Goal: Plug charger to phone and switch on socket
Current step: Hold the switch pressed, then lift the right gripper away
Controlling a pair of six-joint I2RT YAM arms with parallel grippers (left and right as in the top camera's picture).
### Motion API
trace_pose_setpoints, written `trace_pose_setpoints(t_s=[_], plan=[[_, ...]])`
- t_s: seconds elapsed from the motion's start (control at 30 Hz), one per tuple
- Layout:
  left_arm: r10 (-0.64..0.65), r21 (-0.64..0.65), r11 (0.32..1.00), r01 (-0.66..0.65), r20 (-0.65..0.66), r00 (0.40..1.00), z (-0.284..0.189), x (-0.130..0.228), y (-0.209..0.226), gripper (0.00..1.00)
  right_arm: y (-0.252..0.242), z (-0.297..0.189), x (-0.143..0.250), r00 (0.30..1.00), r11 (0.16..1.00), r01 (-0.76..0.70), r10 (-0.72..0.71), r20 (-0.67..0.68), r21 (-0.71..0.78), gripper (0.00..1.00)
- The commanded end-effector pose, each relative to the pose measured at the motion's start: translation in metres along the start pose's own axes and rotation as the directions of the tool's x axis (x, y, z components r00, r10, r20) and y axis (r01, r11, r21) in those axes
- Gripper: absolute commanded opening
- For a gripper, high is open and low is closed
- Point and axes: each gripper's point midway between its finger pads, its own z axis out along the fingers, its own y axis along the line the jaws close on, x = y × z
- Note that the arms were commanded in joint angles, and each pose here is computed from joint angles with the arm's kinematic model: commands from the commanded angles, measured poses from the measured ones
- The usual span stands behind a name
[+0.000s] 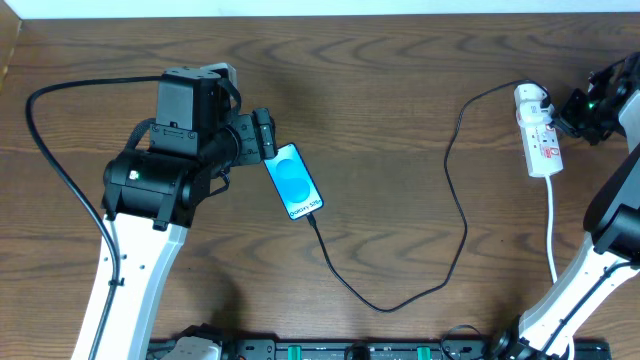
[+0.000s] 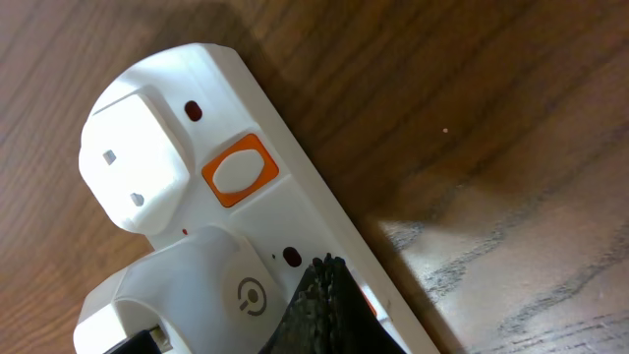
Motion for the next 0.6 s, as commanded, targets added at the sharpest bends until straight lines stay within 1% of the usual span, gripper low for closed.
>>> trace_pose_setpoints(t_s=[0.0,0.33,0.57], plan=[[0.013,-0.012,1.0,-0.013,0.013,1.0,-0.003,-0.003,0.003,0.85,0.036,0.006,0.014,0.998,0.989,0.003,-0.012,-0.059,-0.15,0.01],[0.013,-0.012,1.0,-0.013,0.013,1.0,-0.003,-0.003,0.003,0.85,0.039,0.007,0.034,0.989,0.99,-0.059,0.04,-0.142,-0.131,0.01],[0.013,-0.012,1.0,-0.013,0.013,1.0,-0.003,-0.003,0.003,0.85,0.04,0.011,0.038,0.986,0.992,-0.089,0.075,-0.15,-0.09,0.01]])
